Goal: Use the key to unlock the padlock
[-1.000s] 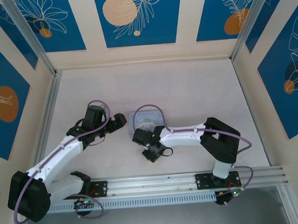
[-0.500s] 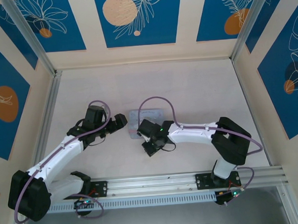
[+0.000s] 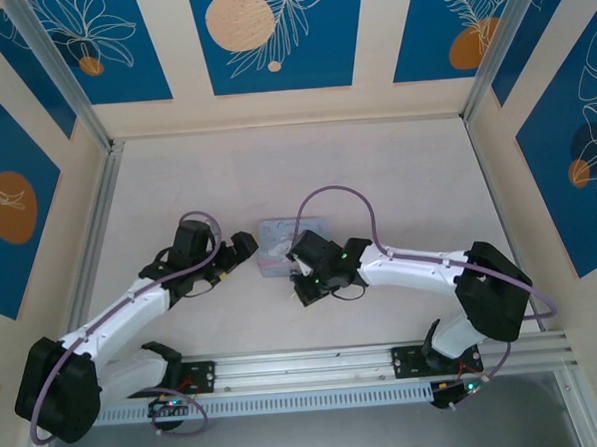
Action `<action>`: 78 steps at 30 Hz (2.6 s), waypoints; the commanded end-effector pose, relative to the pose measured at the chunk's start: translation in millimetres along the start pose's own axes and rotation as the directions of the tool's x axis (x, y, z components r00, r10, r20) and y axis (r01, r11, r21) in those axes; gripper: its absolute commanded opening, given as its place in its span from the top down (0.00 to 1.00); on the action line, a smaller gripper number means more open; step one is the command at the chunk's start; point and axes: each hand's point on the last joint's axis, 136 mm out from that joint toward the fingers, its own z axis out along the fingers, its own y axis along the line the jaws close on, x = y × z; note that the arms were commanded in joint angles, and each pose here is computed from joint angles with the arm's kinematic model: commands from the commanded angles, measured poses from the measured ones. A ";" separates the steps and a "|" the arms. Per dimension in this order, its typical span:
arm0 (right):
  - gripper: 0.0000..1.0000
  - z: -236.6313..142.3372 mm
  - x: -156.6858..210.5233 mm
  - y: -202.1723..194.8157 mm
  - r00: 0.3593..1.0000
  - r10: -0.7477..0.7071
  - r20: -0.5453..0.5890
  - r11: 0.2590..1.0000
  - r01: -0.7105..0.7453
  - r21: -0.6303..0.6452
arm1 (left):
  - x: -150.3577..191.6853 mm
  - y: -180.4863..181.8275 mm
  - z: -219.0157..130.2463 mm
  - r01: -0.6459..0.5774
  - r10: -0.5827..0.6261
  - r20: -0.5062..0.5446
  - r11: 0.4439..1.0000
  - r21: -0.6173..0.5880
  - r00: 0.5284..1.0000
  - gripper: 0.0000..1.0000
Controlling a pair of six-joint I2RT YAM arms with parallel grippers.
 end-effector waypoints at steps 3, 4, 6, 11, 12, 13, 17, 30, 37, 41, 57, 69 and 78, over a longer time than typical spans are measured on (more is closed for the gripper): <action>1.00 -34.1 -30.9 9.2 0.983 0.155 0.096 0.985 -0.147 -0.087 | 5.7 -47.9 -3.4 0.062 -0.064 0.003 0.980 0.189 0.998 0.00; 1.00 -39.4 -37.0 7.4 0.975 0.193 0.108 0.978 -0.182 -0.099 | 6.2 -55.6 -4.1 0.059 -0.061 0.004 0.975 0.212 0.998 0.00; 1.00 -49.9 -49.2 4.3 0.958 0.256 0.131 0.962 -0.239 -0.132 | 7.4 -70.5 -4.8 0.042 -0.044 0.005 0.965 0.259 0.999 0.00; 1.00 -71.4 -78.1 -6.8 0.901 0.399 0.171 0.905 -0.356 -0.233 | 10.6 -102.7 -6.4 -0.061 0.064 0.002 0.935 0.350 0.998 0.04; 1.00 -73.9 -81.7 -8.7 0.893 0.416 0.173 0.895 -0.370 -0.248 | 12.0 -107.0 -6.3 -0.080 0.086 0.001 0.928 0.365 0.996 0.05; 1.00 -76.9 -85.2 -10.9 0.884 0.434 0.174 0.885 -0.383 -0.264 | 12.8 -109.9 -6.0 -0.094 0.102 -0.001 0.922 0.376 0.995 0.06; 1.00 -89.5 -97.8 -14.2 0.856 0.484 0.180 0.847 -0.408 -0.340 | 11.2 -114.7 -1.2 -0.120 0.127 0.010 0.911 0.393 0.992 0.12; 1.00 -102.5 -110.2 -11.0 0.815 0.565 0.127 0.749 -0.443 -0.493 | 2.3 -153.4 18.8 -0.098 0.100 0.022 0.867 0.489 0.995 0.32; 1.00 -100.0 -109.2 -12.4 0.813 0.569 0.124 0.748 -0.448 -0.489 | -1.0 -164.1 17.0 -0.108 0.100 0.042 0.857 0.504 0.994 0.36; 1.00 -99.0 -109.5 -13.2 0.813 0.569 0.123 0.748 -0.450 -0.487 | -1.5 -163.6 17.6 -0.104 0.094 0.046 0.859 0.501 0.994 0.36; 1.00 -100.1 -110.0 -12.5 0.815 0.566 0.124 0.734 -0.430 -0.525 | -1.0 -155.3 21.0 -0.094 0.079 0.050 0.874 0.477 0.996 0.35; 1.00 -108.3 -109.8 -18.3 0.813 0.565 0.141 0.706 -0.389 -0.592 | 4.4 -149.2 23.2 -0.077 0.069 0.033 0.880 0.469 0.997 0.36; 1.00 -118.2 -111.3 -19.2 0.832 0.534 0.150 0.715 -0.350 -0.605 | 4.3 -155.5 25.7 -0.010 0.013 -0.002 0.868 0.497 1.000 0.34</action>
